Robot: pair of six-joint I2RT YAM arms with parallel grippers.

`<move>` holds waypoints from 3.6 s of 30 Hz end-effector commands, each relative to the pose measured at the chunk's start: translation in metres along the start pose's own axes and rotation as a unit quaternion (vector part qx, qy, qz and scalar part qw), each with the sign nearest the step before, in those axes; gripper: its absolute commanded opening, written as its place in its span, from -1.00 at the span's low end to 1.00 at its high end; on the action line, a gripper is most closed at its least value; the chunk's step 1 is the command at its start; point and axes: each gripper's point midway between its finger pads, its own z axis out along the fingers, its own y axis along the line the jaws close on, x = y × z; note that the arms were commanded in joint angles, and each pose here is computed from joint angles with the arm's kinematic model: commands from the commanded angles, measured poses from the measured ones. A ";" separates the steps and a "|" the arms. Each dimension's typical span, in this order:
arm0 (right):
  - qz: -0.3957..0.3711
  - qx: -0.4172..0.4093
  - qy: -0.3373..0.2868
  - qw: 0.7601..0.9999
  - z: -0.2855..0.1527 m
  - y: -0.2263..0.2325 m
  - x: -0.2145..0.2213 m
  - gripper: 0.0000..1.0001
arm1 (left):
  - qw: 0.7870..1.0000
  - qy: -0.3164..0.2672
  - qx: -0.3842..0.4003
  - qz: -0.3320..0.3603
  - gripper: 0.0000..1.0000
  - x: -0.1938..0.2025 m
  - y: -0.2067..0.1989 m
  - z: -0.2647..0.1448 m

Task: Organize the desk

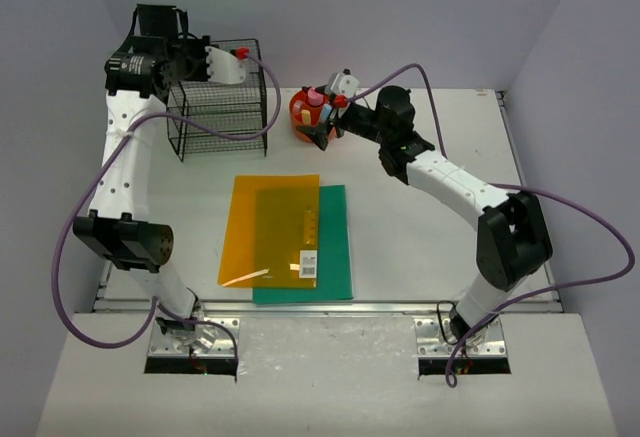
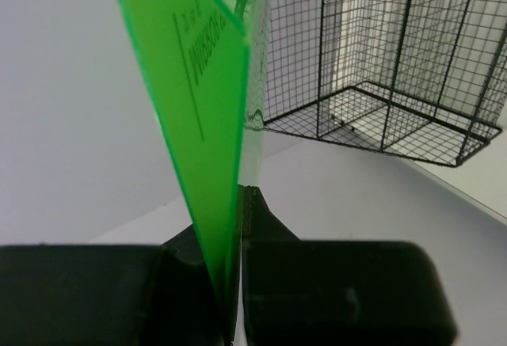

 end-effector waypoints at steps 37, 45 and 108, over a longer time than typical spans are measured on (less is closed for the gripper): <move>-0.016 0.015 -0.022 1.000 -0.006 -0.007 -0.023 0.97 | 0.999 -0.014 0.007 -0.035 -1.00 0.022 -0.008 0.049; -0.014 0.016 -0.018 1.000 -0.006 -0.007 -0.020 0.97 | 0.999 -0.008 0.017 -0.037 -1.00 0.027 -0.015 0.067; 0.045 0.043 0.031 0.998 -0.027 -0.002 0.003 0.97 | 0.866 -0.020 -0.438 -0.239 0.99 0.084 0.098 0.210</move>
